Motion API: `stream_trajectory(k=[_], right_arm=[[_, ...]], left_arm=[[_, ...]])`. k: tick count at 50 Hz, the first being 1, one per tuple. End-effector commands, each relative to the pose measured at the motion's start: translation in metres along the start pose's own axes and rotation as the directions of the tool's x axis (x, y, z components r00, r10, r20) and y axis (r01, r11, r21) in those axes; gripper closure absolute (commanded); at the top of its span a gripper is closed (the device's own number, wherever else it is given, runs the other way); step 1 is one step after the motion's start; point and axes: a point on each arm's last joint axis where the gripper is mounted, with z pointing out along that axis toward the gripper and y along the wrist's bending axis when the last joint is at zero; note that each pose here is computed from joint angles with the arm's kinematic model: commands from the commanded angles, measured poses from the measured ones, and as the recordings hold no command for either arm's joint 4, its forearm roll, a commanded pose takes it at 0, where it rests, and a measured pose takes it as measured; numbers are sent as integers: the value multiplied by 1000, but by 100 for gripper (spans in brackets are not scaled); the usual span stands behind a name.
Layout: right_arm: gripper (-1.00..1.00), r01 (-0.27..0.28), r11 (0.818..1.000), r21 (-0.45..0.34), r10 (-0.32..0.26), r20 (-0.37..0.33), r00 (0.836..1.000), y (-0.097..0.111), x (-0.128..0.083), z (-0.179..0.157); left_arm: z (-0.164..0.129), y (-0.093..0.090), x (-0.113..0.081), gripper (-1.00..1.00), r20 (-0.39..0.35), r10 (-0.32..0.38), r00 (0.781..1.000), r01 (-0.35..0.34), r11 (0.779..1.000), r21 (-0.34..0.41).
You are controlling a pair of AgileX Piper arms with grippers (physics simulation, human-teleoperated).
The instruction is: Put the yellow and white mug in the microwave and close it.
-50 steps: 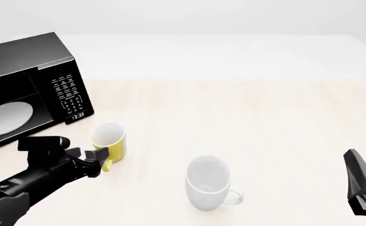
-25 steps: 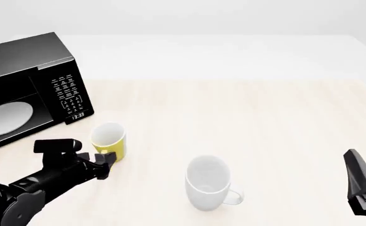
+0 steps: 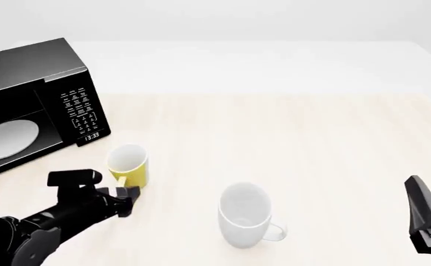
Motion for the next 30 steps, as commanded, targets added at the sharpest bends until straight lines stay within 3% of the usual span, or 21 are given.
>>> stream_trajectory(k=[1, 8, 9, 30], right_arm=[[-100, 0, 1000, 0, 0, 0, 1000, 0, 0, 0], [-100, 0, 1000, 0, 0, 0, 1000, 0, 0, 0], [-100, 0, 1000, 0, 0, 0, 1000, 0, 0, 0], [-100, 0, 1000, 0, 0, 0, 1000, 0, 0, 0]], left_arm=[[5, 2, 5, -100, -18, -11, 1000, 11, 1000, -6], [9, 5, 8, -100, -28, -25, 999, 24, 1000, -19], [11, 7, 8, 100, -32, -34, 999, 33, 999, -28], [-10, 7, -3, 100, 32, -25, 999, 26, 999, -23]])
